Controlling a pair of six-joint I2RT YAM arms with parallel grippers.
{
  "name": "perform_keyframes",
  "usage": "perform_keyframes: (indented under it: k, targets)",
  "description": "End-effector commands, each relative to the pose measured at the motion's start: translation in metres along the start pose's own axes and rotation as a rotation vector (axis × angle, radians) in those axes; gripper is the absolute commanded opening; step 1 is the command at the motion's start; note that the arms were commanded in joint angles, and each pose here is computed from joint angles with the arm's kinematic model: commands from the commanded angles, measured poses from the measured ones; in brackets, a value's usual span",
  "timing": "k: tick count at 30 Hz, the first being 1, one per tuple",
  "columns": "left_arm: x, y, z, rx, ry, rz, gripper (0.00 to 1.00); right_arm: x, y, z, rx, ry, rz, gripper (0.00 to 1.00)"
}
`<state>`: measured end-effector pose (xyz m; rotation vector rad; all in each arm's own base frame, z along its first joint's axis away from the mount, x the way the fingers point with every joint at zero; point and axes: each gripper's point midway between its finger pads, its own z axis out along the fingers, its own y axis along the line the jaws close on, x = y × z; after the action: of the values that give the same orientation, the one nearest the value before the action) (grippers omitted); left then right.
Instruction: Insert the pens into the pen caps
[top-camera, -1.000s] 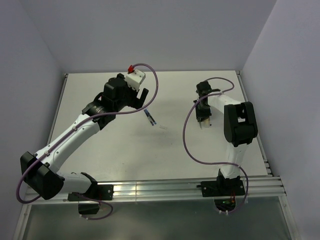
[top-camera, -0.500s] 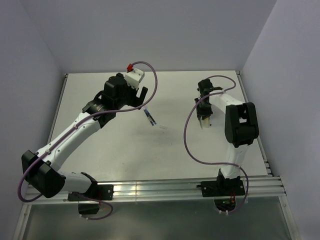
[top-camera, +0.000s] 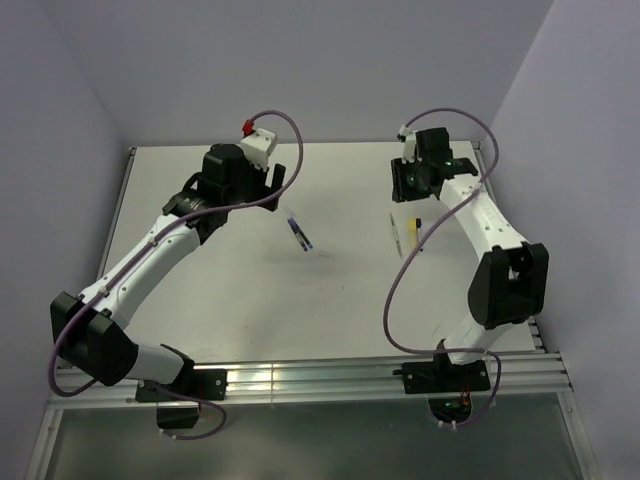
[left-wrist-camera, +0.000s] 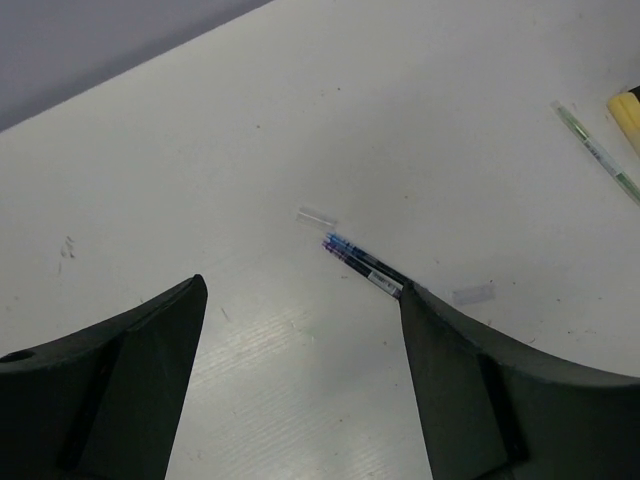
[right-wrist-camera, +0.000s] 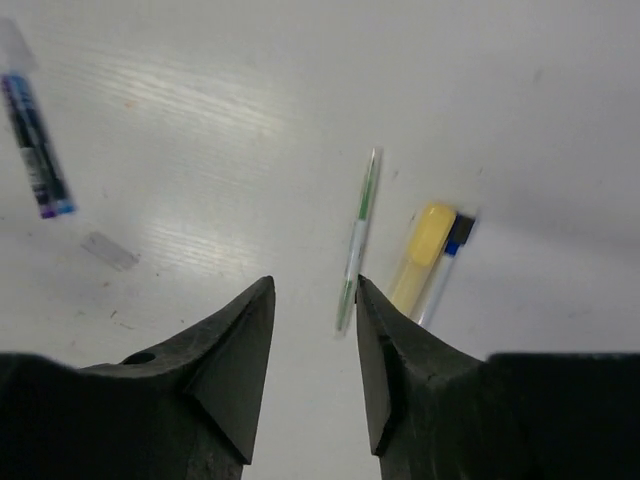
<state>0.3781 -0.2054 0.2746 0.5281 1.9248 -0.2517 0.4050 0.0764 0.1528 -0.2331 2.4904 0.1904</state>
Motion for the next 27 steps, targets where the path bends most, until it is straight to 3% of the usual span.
perform_keyframes:
  k: [1,5,6,9,13,27]
  targets:
    - [0.004,0.003,0.015,0.032,0.03,-0.163,0.82,-0.075,0.021,-0.068,-0.083,-0.293,-0.145,0.47]
    - [0.022,0.013,0.036,0.02,0.084,-0.344,0.81,-0.086,0.028,-0.093,-0.106,-0.392,-0.245,0.71]
    - [0.028,0.015,0.041,0.004,0.093,-0.375,0.81,-0.091,0.027,-0.1,-0.095,-0.431,-0.263,0.81]
    - [0.054,0.013,0.062,-0.039,0.165,-0.505,0.79,-0.081,0.018,-0.092,-0.056,-0.418,-0.253,0.98]
    - [0.1,0.011,0.092,-0.134,0.294,-0.631,0.73,-0.066,0.025,-0.087,-0.097,-0.393,-0.26,1.0]
    - [0.15,-0.022,0.149,-0.24,0.412,-0.643,0.63,-0.028,0.023,-0.071,-0.096,-0.311,-0.183,1.0]
